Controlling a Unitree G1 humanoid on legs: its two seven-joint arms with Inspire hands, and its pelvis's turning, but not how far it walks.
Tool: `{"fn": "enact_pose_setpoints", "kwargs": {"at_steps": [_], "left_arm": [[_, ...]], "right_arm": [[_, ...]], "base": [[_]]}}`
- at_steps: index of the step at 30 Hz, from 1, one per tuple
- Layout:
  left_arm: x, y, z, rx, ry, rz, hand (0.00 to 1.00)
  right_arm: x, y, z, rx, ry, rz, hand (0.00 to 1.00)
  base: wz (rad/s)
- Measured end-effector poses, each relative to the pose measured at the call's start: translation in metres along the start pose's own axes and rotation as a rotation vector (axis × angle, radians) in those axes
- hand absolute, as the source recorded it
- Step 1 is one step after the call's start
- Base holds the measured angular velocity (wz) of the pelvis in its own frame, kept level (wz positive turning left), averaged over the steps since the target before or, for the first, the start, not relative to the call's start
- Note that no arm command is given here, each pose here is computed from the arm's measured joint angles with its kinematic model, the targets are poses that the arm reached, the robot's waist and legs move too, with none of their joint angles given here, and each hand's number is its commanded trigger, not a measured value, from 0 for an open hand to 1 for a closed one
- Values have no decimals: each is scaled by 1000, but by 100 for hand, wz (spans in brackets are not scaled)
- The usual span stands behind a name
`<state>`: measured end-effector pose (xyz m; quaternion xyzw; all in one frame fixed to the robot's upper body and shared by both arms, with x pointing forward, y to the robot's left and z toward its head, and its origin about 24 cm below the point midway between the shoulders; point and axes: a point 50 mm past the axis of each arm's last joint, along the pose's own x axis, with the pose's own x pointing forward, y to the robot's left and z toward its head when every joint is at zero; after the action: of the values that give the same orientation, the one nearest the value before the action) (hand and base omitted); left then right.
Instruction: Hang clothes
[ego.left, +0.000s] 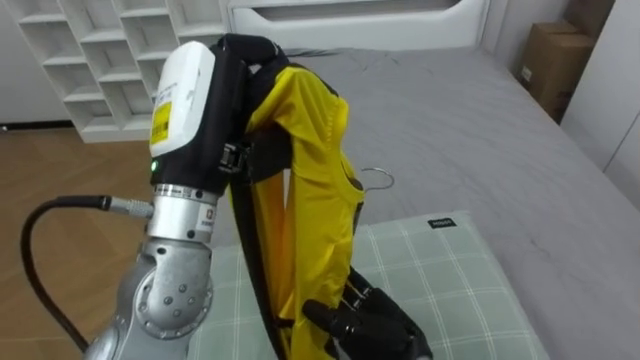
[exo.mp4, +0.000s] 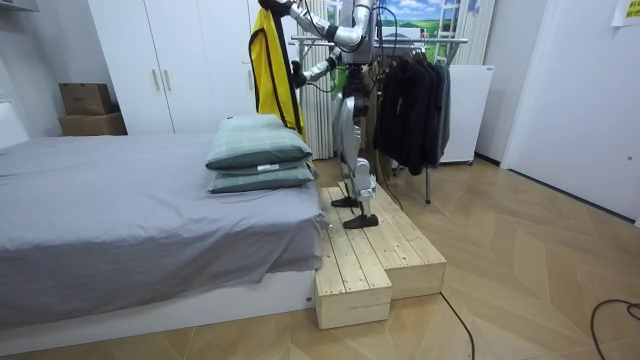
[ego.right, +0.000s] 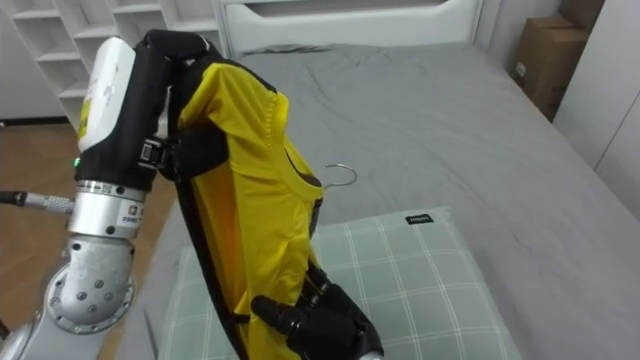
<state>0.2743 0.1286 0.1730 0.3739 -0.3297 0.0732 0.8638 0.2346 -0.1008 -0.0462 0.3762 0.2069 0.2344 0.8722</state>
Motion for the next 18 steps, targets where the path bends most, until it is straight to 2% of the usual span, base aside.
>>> {"fn": "enact_pose_setpoints", "kwargs": {"at_steps": [1,2,3,4,6,7,11,18], "left_arm": [[0,0,0,13,-3,-1,100],[0,-1,0,12,-2,0,100],[0,-1,0,8,1,0,100],[0,-1,0,-2,3,-1,100],[0,-2,1,-4,2,-4,100],[0,-2,1,-6,1,-5,100],[-1,-4,3,-14,-2,-9,100],[-2,-10,8,-39,-7,-22,100]], "right_arm": [[0,0,0,-30,12,8,9],[0,0,0,-51,20,13,10],[2,1,2,-93,40,20,18],[2,0,5,-143,58,25,42],[4,0,11,-211,73,32,73],[6,0,15,-259,83,34,100],[8,0,22,-337,99,39,100],[9,-1,24,-318,104,25,100]], "base": [[0],[0],[0],[0],[0],[0],[0],[-2]]}}
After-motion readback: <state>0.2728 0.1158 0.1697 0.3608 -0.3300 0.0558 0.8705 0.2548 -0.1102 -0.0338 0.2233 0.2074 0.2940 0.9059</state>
